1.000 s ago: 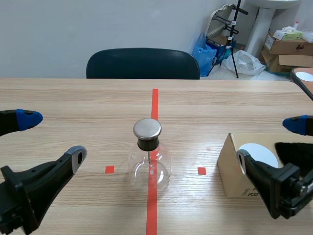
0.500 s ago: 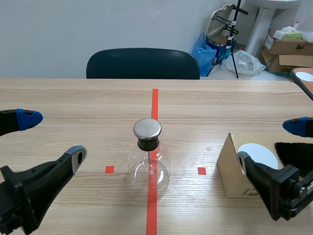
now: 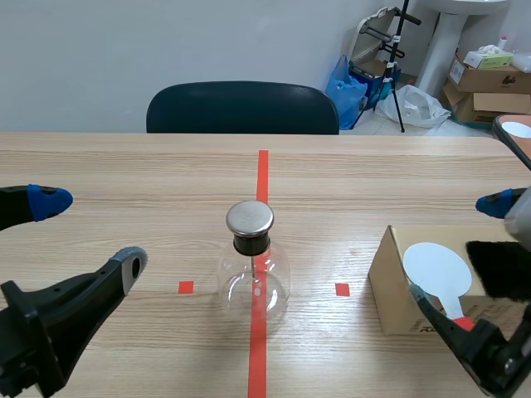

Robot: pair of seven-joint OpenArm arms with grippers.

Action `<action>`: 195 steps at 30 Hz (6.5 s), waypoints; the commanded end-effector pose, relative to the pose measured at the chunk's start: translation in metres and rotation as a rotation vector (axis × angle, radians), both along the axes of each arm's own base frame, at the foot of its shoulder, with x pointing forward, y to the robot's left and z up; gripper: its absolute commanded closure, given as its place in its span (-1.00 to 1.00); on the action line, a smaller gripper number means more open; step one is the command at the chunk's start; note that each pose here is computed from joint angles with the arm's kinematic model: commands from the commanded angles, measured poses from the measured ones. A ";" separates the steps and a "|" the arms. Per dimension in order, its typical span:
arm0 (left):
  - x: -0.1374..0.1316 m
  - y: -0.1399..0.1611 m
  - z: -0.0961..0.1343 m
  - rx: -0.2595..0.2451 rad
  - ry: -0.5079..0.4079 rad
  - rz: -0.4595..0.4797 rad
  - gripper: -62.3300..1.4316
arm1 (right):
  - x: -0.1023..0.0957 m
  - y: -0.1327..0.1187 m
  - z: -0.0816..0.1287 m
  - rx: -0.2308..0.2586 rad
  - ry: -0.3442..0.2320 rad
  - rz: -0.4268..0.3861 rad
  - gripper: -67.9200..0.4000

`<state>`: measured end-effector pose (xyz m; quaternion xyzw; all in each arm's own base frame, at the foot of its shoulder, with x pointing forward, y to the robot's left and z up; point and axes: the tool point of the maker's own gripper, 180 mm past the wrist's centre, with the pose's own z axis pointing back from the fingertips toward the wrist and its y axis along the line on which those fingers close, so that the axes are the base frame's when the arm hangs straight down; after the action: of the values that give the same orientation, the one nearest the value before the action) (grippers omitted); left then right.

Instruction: Do the electroscope experiment

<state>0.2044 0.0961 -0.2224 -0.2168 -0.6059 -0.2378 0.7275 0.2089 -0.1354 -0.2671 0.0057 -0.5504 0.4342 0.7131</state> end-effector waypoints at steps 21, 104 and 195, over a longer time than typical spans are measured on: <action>0.001 -0.002 0.008 -0.018 -0.025 -0.004 -1.00 | -0.070 0.010 -0.033 -0.663 -0.292 0.230 -1.00; 0.001 -0.002 0.008 -0.019 -0.025 -0.004 -1.00 | -0.029 -0.010 -0.059 -0.801 -0.637 -0.012 -0.91; 0.001 -0.002 0.008 -0.018 -0.024 -0.008 -1.00 | -0.029 -0.010 -0.059 -0.800 -0.635 -0.013 0.96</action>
<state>0.2040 0.0955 -0.2224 -0.2182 -0.6055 -0.2389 0.7271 0.1738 -0.1461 -0.3429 -0.3847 -0.5101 0.6022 0.4787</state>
